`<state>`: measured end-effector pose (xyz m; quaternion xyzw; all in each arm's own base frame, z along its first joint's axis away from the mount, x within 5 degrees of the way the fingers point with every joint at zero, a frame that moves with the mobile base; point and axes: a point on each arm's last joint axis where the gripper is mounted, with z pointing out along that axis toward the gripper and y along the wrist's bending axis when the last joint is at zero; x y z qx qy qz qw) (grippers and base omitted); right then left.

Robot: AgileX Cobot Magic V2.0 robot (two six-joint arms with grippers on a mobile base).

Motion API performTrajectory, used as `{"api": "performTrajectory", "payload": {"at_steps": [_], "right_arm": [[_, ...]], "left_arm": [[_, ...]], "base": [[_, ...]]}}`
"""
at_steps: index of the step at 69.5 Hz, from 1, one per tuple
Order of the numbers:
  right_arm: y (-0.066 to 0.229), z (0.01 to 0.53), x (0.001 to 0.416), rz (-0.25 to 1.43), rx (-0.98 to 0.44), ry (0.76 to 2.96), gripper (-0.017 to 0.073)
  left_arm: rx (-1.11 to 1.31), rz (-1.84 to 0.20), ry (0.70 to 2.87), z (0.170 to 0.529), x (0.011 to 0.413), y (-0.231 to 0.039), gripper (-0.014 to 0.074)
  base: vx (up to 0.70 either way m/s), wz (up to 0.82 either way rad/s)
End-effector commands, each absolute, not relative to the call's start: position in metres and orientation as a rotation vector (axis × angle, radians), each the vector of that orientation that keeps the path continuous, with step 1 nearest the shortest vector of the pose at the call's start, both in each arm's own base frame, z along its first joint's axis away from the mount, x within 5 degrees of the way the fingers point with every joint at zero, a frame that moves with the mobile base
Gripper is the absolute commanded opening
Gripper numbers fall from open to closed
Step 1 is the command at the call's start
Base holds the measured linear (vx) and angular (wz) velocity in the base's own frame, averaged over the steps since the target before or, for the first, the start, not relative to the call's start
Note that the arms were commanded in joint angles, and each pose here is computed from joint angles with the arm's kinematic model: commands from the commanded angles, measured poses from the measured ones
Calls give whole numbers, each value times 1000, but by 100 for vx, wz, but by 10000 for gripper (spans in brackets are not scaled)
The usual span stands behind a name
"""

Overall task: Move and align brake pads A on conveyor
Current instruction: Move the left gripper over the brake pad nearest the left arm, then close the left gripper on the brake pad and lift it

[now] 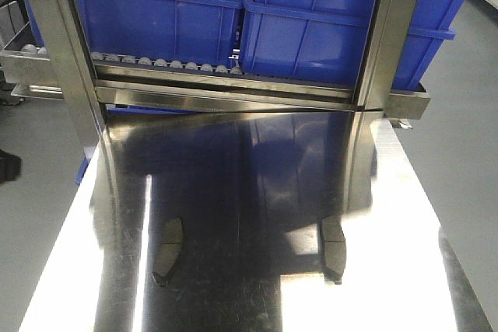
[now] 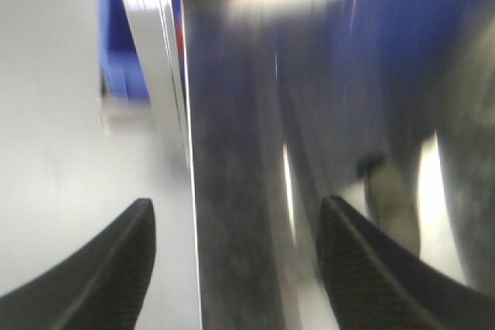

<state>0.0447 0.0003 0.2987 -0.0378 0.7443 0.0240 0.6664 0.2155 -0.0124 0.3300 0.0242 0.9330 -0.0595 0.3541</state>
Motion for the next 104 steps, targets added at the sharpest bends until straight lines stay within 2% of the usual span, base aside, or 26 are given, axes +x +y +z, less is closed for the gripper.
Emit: {"api": "performTrajectory", "payload": {"at_steps": [1,8,21,31,41,55,73,104], "right_arm": [[1,313,45,51,-96,1594,415],[1,313,45,51,-96,1594,415],[1,313,45,51,-96,1594,415],[1,313,45,51,-96,1594,415],[1,313,45,51,-96,1594,415],[1,313,45,51,-96,1594,415],[1,313,45,51,-96,1594,415],[1,313,45,51,-96,1594,415]], "left_arm": [[48,-209,2481,325,236,-16,449],[65,-252,2537,309,251,-26,449],[231,-308,2532,291,265,-70,449],[240,-349,2563,270,275,-101,449],[275,-335,2605,252,284,-123,449],[365,-286,2676,246,303,-154,449],[309,-175,2831,219,325,-169,449],[242,-258,2909,203,333,-181,450]], "base": [[0,0],[0,0],[0,0],[0,0],[0,0],[0,0],[0,0],[0,0]]}}
